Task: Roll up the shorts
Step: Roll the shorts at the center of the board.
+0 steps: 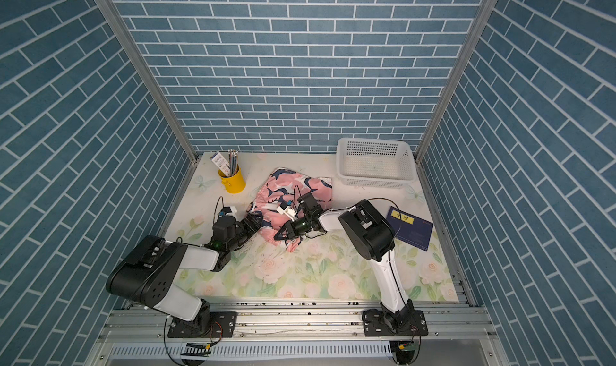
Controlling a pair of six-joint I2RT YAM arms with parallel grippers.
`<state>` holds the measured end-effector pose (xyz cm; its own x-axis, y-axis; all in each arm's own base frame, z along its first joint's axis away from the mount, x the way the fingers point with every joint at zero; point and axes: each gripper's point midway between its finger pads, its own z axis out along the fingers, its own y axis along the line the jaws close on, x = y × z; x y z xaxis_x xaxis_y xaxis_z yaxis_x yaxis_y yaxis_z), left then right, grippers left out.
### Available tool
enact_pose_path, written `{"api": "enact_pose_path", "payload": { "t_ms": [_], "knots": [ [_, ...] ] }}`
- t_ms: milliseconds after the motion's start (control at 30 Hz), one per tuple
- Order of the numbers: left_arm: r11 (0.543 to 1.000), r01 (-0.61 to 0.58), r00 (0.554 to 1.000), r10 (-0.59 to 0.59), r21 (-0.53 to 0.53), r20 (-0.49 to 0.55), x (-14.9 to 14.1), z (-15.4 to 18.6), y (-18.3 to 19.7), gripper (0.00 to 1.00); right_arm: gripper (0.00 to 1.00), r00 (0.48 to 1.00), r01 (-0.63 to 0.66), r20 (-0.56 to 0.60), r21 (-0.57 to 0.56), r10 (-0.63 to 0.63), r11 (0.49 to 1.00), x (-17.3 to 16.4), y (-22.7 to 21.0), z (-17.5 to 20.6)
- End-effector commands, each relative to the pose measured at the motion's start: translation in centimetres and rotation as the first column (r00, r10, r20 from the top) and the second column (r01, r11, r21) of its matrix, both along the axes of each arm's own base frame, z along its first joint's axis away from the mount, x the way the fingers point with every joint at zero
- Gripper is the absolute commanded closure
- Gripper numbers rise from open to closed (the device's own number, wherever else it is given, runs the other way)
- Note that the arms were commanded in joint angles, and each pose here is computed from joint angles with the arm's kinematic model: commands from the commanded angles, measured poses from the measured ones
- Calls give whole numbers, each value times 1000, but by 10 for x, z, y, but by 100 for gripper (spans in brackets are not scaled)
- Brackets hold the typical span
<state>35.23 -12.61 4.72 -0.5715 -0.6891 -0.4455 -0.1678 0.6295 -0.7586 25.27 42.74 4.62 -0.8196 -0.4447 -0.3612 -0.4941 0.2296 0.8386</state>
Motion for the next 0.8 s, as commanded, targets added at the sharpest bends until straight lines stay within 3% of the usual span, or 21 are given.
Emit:
{"api": "enact_pose_path", "payload": {
  "t_ms": [0,100,233,333,433,600,700,767],
  "knots": [
    [1000,-8,999,8,-1,-33,7,-8,-2,29,100,999,17,-50,-26,-18,1000,0,-6,-13],
    [1000,-12,998,12,-2,-58,9,-15,-2,41,100,998,29,-54,-34,-31,999,3,-9,-15],
    [1000,-1,994,4,26,-109,12,-20,-4,80,99,997,62,-49,-67,-65,996,10,-18,-22],
    [998,18,988,-9,57,-154,14,-20,-5,97,84,995,100,11,-127,-99,987,19,-29,-26],
    [996,33,977,-14,86,-213,15,-20,-6,100,71,987,135,117,-213,-112,968,30,-40,-27],
    [990,65,953,-24,126,-301,15,-27,-7,100,57,937,230,328,-325,-119,917,46,-63,-16],
    [990,79,945,-36,121,-325,15,-28,-10,100,53,858,285,507,-334,-84,898,50,-68,5],
    [989,84,940,-38,122,-340,15,-28,-11,100,51,772,323,634,-335,-42,885,49,-66,18]
  ]
}}
